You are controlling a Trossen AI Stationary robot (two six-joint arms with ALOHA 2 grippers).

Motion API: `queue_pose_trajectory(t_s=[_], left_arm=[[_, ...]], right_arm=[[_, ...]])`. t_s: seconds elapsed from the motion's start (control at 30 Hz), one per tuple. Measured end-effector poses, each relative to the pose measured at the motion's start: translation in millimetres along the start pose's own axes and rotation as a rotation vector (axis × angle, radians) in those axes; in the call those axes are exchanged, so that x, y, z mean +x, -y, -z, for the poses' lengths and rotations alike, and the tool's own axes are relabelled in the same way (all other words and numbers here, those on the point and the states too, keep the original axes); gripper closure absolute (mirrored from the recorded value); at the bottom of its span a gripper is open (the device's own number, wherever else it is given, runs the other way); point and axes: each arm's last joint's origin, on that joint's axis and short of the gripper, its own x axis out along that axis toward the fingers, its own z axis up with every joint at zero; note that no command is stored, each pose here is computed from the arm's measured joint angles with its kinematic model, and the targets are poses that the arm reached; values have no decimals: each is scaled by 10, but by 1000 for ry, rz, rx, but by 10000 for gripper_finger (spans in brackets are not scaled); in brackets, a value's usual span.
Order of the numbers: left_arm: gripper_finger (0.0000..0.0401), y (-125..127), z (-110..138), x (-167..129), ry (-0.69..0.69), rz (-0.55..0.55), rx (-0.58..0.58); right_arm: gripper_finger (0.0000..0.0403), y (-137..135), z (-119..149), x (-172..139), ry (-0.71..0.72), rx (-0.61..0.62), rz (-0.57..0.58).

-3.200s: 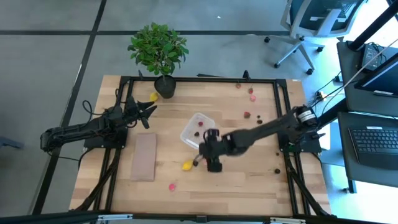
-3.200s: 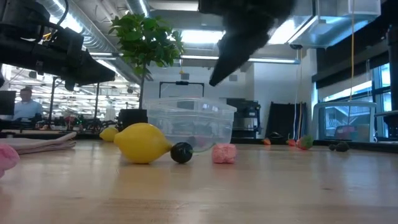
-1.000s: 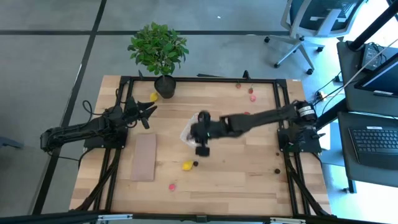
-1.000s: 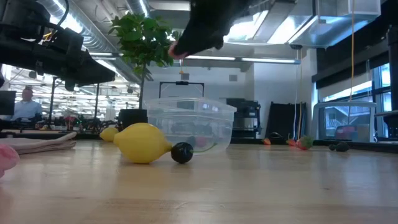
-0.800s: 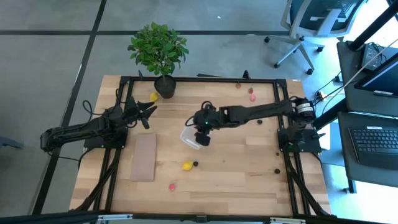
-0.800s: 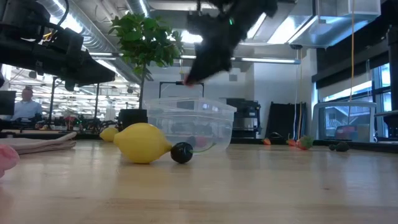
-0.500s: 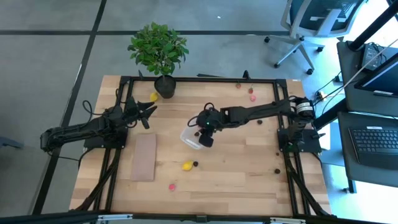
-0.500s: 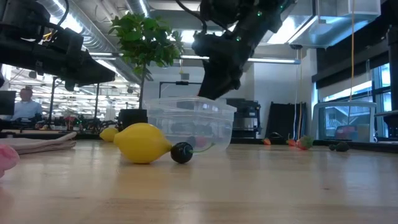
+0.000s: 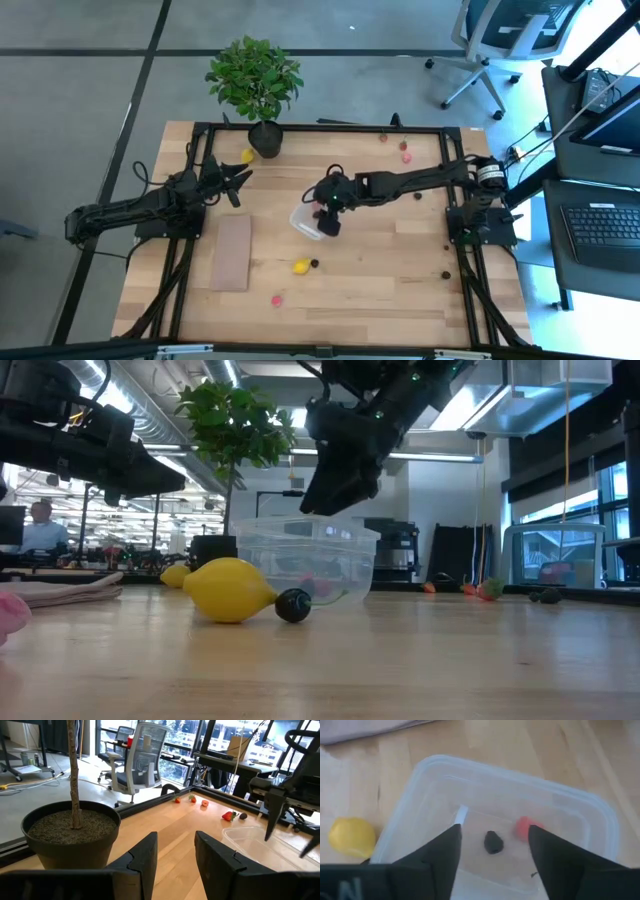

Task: Pick and placing Produce into tupperware
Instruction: Put the center peach into the transparent bin, then put the left black cherry into the transparent bin

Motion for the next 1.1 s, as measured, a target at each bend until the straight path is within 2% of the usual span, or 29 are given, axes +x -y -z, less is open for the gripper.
queue_pose_trajectory(t_s=[0.07, 0.17, 0.27, 0.37, 0.53, 0.67, 0.93, 1.1], left_arm=[[277, 0, -1, 0, 0, 0, 0], [277, 0, -2, 0, 1, 0, -1], [277, 0, 0, 0, 0, 0, -1], [277, 0, -1, 0, 1, 0, -1], [277, 0, -1, 0, 0, 0, -2], [277, 0, 0, 0, 0, 0, -2], [277, 0, -1, 0, 1, 0, -2], [277, 0, -1, 0, 0, 0, -1]], right_arm=[[152, -106, 19, -8, -8, -19, -59], [140, -389, 91, -41, -25, -113, -170], [138, -692, 187, -94, -25, -197, -206], [142, -960, 276, -156, 3, -236, -186], [149, -1288, 405, -124, 88, -168, -93], [156, -1415, 552, 34, 84, -201, -41], [186, -1490, 756, 212, 5, -191, -20], [202, -1481, 824, 263, -36, -126, 2]])
